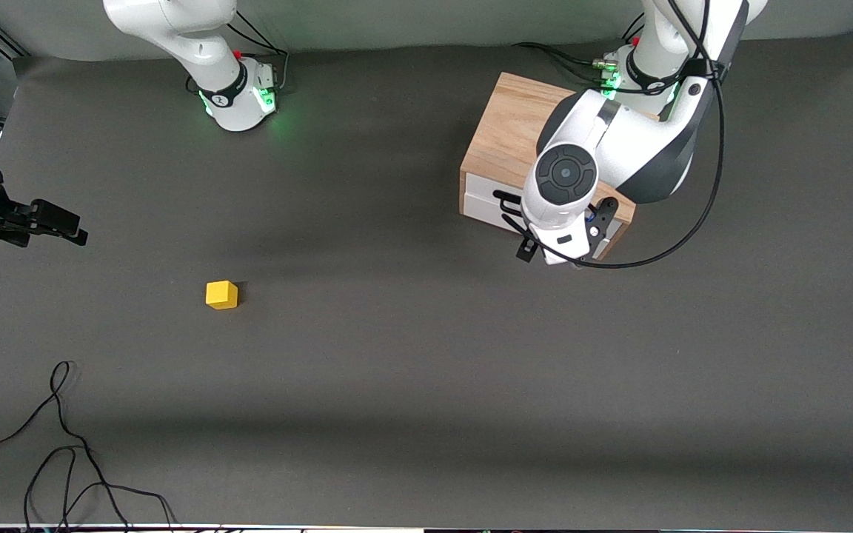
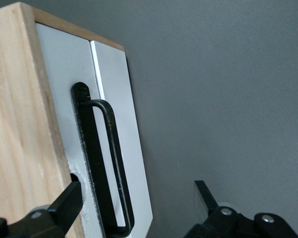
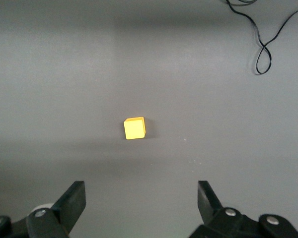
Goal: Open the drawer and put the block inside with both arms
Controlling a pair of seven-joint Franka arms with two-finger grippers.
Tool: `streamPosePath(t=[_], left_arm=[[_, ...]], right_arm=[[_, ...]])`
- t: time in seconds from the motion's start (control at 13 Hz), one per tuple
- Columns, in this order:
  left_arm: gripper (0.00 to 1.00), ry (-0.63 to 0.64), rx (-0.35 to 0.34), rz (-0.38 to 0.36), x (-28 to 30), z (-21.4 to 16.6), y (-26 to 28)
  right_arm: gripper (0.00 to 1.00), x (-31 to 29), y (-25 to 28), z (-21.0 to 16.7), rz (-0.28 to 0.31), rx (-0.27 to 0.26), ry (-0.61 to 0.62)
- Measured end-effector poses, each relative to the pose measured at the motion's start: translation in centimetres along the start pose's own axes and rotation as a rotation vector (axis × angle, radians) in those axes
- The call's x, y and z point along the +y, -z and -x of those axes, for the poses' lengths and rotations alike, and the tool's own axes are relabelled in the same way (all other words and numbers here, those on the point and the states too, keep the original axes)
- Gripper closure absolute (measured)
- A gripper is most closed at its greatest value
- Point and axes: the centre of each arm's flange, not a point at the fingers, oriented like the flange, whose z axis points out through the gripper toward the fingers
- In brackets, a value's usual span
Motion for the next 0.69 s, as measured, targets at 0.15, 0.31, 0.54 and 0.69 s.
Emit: streamPosePath(t=[0.15,0.31,0.54,0.69], left_arm=[[0.00,0.001,0.000,-0.008,0.4,0.0,-0.9],[0.00,0.003,0.000,-0.023,0.8,-0.1,-2.1],[0.00,0.007,0.001,-0.042,1.2,0.0,-3.5],[0.00,0.019,0.002,-0.053,1.4,0.1,-4.3]], right_arm=[[0.00,0.1,0.3,0.0,0.000,0.006,-0.003],[0.00,0.3,0.5,0.0,0.000,0.011,-0.005],[0.00,0.3,0.4,-0.1,0.001,0.009,-0.005],[0.00,0.3,0.4,-0.1,0.001,0.008,-0.005]])
